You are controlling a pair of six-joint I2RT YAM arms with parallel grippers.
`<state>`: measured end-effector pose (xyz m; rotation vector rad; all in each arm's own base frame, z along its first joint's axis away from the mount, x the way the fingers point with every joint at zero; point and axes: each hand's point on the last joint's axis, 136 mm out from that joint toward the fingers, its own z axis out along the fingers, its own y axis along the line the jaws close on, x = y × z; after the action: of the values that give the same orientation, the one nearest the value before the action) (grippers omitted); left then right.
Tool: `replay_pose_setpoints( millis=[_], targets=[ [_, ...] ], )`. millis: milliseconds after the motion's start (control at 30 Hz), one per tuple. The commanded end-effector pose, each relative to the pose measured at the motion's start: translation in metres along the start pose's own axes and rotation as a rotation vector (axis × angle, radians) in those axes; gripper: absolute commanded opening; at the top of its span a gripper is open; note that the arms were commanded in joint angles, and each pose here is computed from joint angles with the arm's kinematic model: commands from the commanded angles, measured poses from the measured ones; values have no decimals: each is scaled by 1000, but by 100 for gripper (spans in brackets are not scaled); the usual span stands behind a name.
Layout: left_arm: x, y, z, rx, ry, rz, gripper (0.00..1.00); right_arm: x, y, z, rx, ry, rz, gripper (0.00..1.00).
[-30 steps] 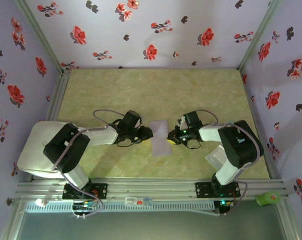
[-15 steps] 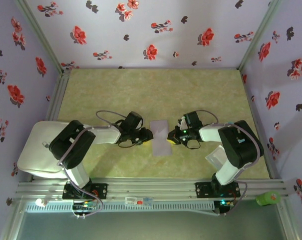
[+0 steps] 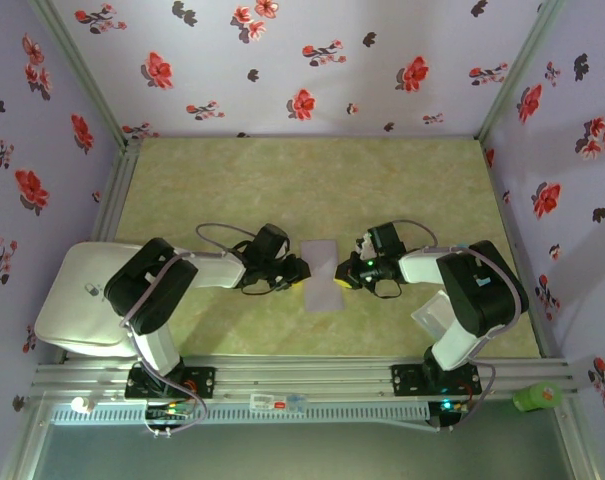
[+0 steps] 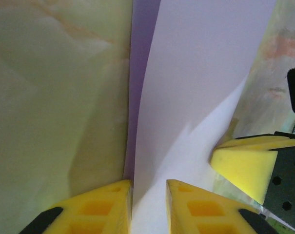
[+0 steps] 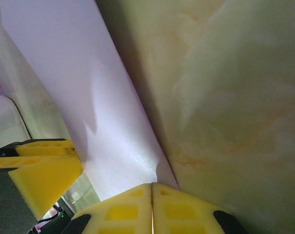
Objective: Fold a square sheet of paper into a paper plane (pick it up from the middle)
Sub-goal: Third fold the triangle at the center of the table.
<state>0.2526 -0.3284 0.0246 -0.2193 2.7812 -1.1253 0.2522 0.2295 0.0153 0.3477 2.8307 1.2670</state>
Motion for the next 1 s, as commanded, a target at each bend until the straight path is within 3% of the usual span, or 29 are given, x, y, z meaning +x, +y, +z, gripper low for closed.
replay_pose_setpoints(
  millis=[0, 300, 433, 633, 767, 967],
  targets=[
    [3, 1, 3, 11, 2, -19, 21, 11, -44, 9, 139, 8, 89, 9],
    [-3, -4, -2, 24, -38, -35, 11, 10, -41, 7, 137, 0, 84, 11],
    [-7, -6, -6, 28, -48, -35, 2, 5, -33, 1, 126, -28, 48, 17],
    [-10, -13, -16, 69, -57, -65, 0, -5, -5, -23, 81, -129, -61, 28],
    [-11, -21, -23, 80, -51, -62, 0, -15, 0, -56, 174, -302, -218, 34],
    [-8, -23, -23, 97, -29, -87, 0, 9, 41, -83, 156, -526, -744, 50]
  ],
)
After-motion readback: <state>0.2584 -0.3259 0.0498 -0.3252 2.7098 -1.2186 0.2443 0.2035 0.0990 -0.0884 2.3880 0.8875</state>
